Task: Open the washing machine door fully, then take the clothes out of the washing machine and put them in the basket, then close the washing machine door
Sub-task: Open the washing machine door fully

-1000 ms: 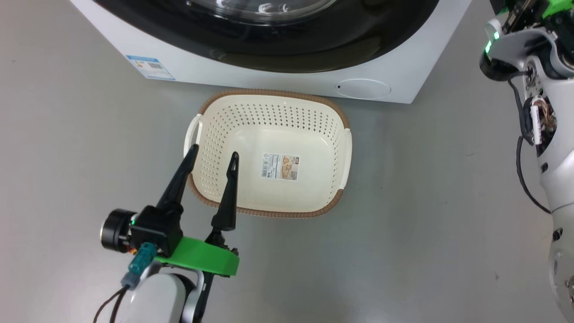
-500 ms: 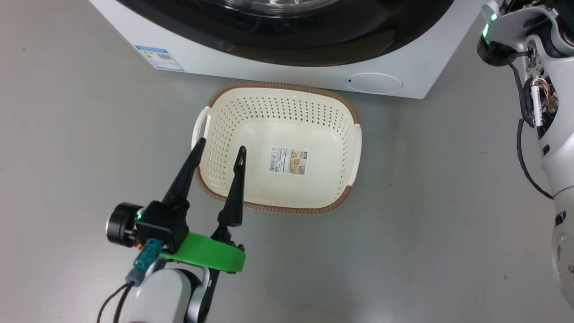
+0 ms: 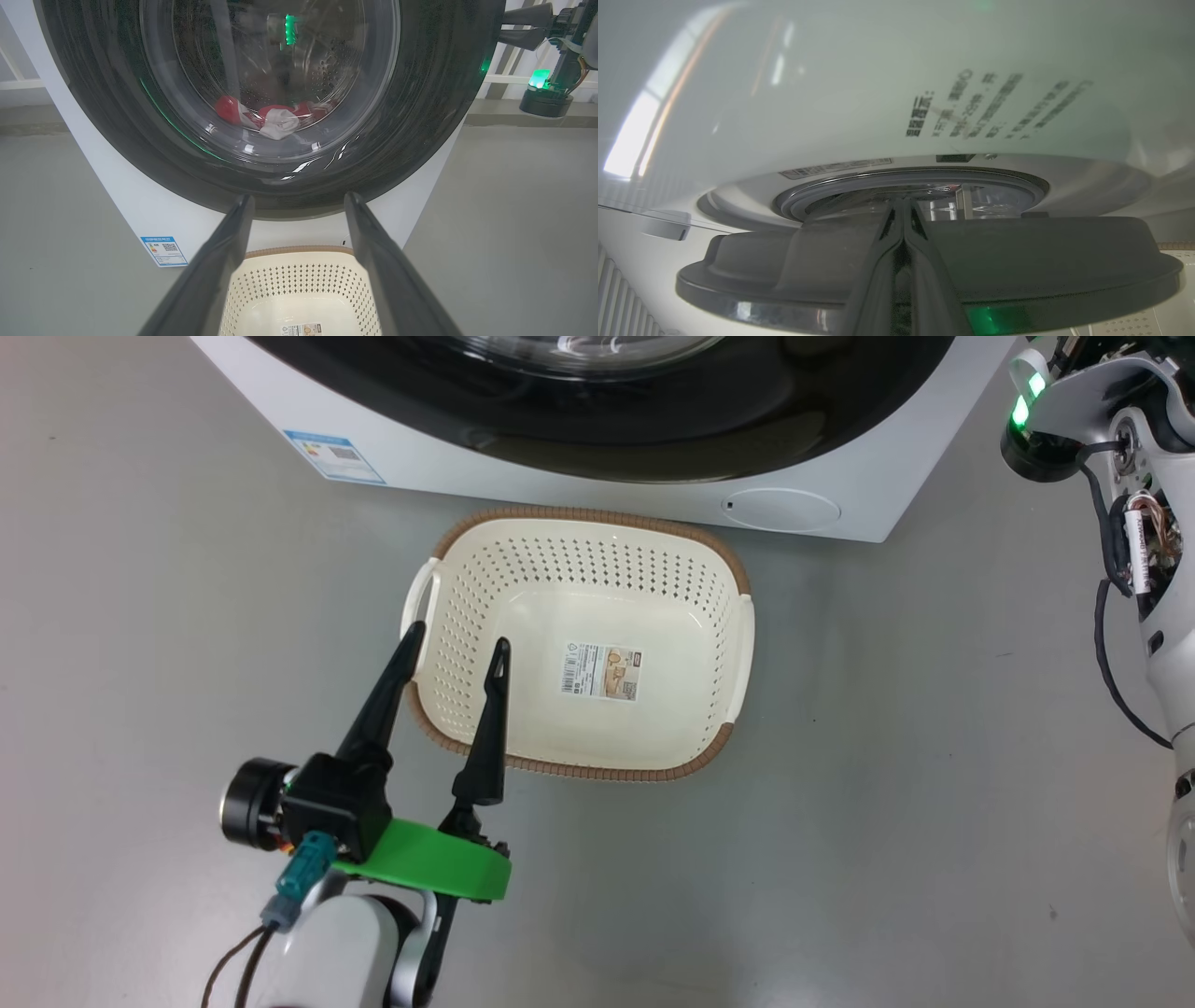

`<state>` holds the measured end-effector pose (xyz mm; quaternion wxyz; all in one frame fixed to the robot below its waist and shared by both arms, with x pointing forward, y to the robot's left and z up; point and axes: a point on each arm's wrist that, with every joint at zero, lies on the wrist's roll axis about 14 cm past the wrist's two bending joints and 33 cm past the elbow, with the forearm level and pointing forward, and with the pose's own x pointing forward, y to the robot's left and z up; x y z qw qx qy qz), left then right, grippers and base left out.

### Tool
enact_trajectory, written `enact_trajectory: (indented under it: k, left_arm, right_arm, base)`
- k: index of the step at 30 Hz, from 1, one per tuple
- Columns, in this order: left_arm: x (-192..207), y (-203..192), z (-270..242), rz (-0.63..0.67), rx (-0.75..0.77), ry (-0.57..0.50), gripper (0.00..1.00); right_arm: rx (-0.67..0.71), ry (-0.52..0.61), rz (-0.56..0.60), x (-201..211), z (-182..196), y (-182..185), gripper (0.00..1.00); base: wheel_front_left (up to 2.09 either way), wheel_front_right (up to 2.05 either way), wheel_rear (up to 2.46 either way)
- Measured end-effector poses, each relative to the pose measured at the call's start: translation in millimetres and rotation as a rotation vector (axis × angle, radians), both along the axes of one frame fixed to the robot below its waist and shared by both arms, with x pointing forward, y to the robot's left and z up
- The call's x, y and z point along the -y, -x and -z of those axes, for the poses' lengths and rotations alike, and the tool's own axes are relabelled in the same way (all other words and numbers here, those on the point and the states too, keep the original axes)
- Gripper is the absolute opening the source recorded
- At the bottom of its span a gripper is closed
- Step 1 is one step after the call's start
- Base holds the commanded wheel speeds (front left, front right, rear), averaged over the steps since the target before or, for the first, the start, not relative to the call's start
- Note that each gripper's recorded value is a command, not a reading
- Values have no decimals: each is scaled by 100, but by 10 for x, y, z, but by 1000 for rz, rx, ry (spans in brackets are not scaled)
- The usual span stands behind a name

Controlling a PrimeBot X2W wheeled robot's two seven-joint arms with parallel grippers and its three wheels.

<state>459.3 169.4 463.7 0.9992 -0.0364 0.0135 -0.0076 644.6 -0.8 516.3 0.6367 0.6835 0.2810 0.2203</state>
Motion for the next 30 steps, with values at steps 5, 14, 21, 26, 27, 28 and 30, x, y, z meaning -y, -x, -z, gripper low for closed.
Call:
enact_trajectory:
  k: [5,14,21,26,27,28,30]
  left_arm:
    - [18,-7,-9,3,3,4,100]
    - [59,-4,-67,13,16,8,100]
    - [79,20,-154,18,35,10,100]
    - [89,55,-186,20,40,12,100]
    - [94,64,-193,20,41,12,100]
    - [99,89,-196,21,40,14,100]
    - [104,122,-179,21,33,15,100]
  right_arm:
    - [4,7,-45,-12,-8,53,0]
    - [0,-6,-111,-58,4,253,0]
    - [-3,-24,-155,-104,3,461,0]
    - [-5,-34,-180,-122,3,589,0]
    - [-5,-35,-183,-126,5,619,0]
    - [-6,-37,-193,-136,5,681,0]
    - [-7,-44,-200,-141,3,735,0]
  base:
    - [0,0,0]
    - [0,0,0]
    - [0,0,0]
    - [0,0,0]
    - [0,0,0]
    - [0,0,0]
    - [0,0,0]
